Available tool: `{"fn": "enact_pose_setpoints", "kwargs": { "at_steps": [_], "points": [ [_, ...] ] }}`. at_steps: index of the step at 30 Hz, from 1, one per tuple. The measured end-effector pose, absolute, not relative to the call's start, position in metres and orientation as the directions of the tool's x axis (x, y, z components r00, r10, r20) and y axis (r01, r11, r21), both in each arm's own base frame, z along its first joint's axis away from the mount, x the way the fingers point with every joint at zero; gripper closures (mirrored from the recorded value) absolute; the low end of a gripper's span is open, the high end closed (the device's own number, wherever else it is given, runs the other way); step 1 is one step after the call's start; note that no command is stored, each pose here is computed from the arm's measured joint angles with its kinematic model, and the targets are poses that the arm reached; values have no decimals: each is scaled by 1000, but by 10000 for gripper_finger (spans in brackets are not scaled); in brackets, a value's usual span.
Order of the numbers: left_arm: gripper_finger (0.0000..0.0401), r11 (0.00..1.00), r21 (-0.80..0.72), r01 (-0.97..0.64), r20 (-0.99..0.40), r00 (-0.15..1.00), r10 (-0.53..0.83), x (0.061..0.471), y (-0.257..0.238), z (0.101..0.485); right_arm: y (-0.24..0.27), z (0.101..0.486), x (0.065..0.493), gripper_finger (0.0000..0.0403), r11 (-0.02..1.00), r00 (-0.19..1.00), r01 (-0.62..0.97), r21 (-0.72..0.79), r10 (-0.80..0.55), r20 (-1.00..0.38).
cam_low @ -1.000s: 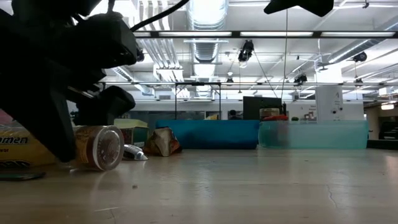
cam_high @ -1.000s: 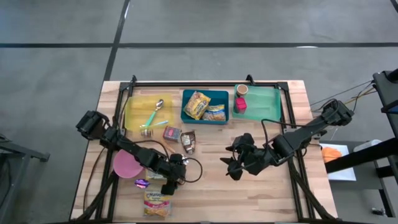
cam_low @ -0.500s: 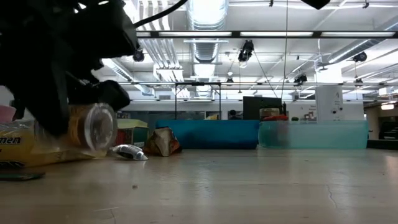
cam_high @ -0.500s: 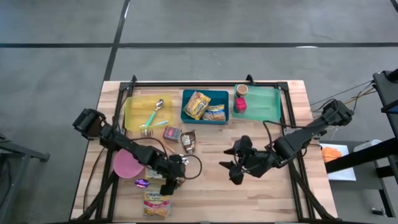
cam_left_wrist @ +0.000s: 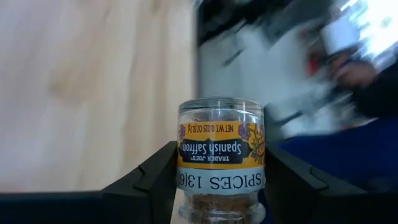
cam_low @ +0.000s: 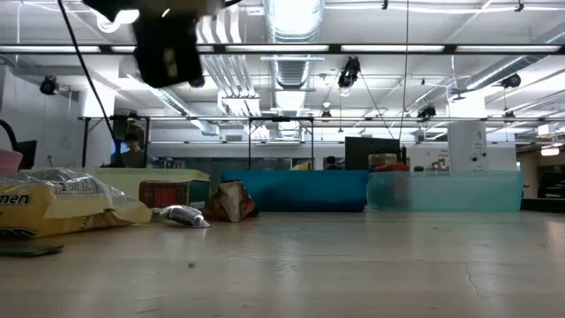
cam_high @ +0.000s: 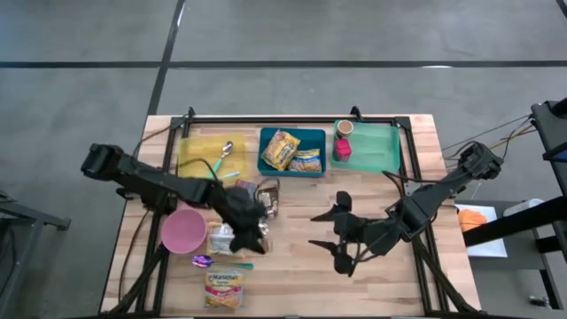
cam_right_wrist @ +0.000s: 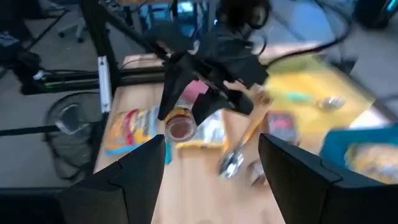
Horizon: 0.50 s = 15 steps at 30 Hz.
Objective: Pick & Place Food Item
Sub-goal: Put the bottom brown seasoning bottle into the light green bin
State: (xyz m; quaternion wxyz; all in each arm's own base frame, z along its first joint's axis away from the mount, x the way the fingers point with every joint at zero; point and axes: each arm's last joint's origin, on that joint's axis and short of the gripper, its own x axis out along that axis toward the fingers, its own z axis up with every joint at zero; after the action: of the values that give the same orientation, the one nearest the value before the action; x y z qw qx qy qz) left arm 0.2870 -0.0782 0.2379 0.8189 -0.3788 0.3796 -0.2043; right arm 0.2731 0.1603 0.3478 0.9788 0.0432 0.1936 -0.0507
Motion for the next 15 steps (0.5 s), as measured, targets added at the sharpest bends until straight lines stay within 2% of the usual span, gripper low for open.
{"fn": "enact_pose_setpoints", "kwargs": {
  "at_steps": [4,8,11,15],
  "points": [
    [209,524,-850,53,-341,704,-623,286,-57,262,161,365,279,147,994,933,87,-62,-103,-344],
    [209,443,-889,117,-227,727,-648,287,-42,278,164,372,292,147,978,936,71,-194,-132,-326],
    [209,418,-896,146,-187,731,-657,288,-36,283,166,374,307,147,958,934,53,-280,-147,-327],
    [209,408,-901,150,-185,718,-671,288,-33,282,167,376,326,147,945,931,63,-320,-171,-322]
  ]
}}
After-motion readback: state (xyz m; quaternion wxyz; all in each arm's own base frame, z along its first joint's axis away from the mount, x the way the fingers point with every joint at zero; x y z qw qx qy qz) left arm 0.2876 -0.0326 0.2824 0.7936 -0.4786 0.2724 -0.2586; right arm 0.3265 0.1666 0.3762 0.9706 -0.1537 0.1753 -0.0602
